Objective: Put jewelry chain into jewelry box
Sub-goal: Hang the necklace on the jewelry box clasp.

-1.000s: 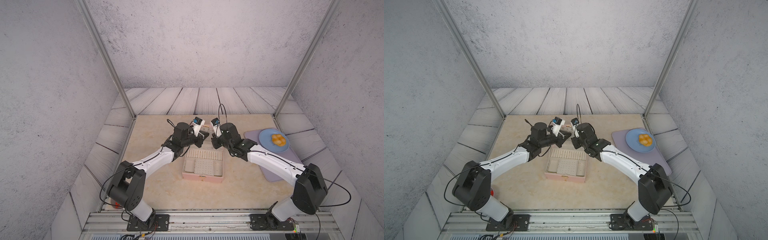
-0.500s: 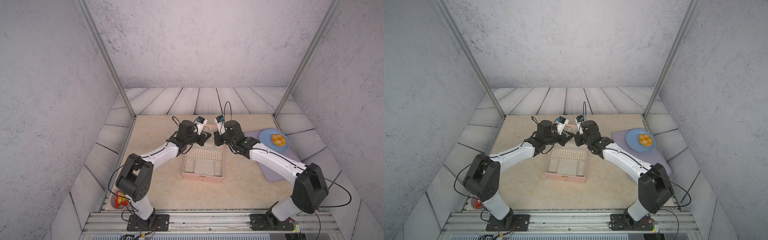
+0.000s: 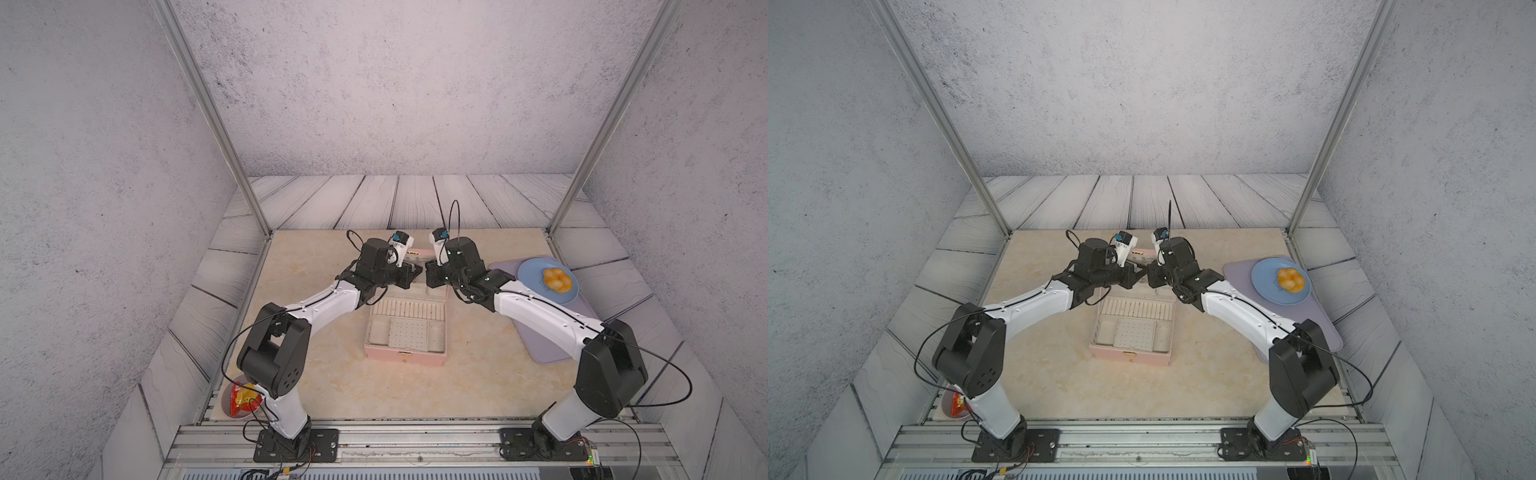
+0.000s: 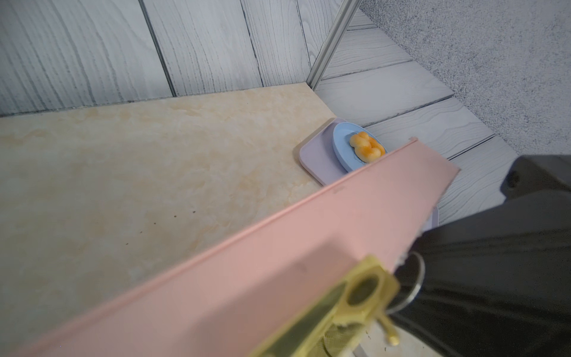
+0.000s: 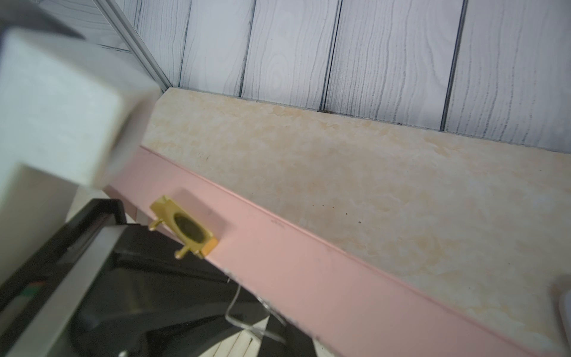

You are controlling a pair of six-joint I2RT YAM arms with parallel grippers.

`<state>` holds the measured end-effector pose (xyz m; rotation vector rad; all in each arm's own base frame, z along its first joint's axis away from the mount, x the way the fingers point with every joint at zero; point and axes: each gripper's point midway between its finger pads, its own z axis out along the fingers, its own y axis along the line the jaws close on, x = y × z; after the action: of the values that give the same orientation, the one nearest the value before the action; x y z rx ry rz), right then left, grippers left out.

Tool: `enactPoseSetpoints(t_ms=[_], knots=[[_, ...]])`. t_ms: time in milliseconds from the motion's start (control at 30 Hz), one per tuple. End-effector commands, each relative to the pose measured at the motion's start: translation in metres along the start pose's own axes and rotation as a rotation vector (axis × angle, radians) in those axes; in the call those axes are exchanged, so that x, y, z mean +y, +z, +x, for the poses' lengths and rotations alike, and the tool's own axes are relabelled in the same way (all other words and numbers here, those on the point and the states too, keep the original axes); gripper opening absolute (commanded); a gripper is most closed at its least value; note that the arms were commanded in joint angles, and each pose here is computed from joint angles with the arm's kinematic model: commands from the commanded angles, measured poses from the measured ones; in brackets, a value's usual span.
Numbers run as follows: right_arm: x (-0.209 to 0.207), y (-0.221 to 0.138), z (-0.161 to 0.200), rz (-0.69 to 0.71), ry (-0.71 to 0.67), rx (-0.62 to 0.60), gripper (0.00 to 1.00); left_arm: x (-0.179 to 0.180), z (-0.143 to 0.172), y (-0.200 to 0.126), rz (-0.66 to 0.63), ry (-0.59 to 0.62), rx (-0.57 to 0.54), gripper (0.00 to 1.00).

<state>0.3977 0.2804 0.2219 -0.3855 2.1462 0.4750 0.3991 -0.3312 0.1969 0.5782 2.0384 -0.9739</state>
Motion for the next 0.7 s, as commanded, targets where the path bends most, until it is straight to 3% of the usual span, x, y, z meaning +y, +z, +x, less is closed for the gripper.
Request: enactPoseSetpoints(t_ms=[0,567,667], knots=[[-0.001,0.001,-0.005,0.004,0.045,0.005,0.00,0.000,-0.009,0.001,-0.005,-0.016,-0.008,0.00],[-0.008,0.007,-0.003,0.024,0.122,0.030,0.00,0.006,0.002,0.007,-0.025,-0.064,0.035,0.00],[-0.008,0.008,-0.003,0.022,0.127,0.031,0.04,0.007,0.003,0.008,-0.026,-0.072,0.039,0.00]])
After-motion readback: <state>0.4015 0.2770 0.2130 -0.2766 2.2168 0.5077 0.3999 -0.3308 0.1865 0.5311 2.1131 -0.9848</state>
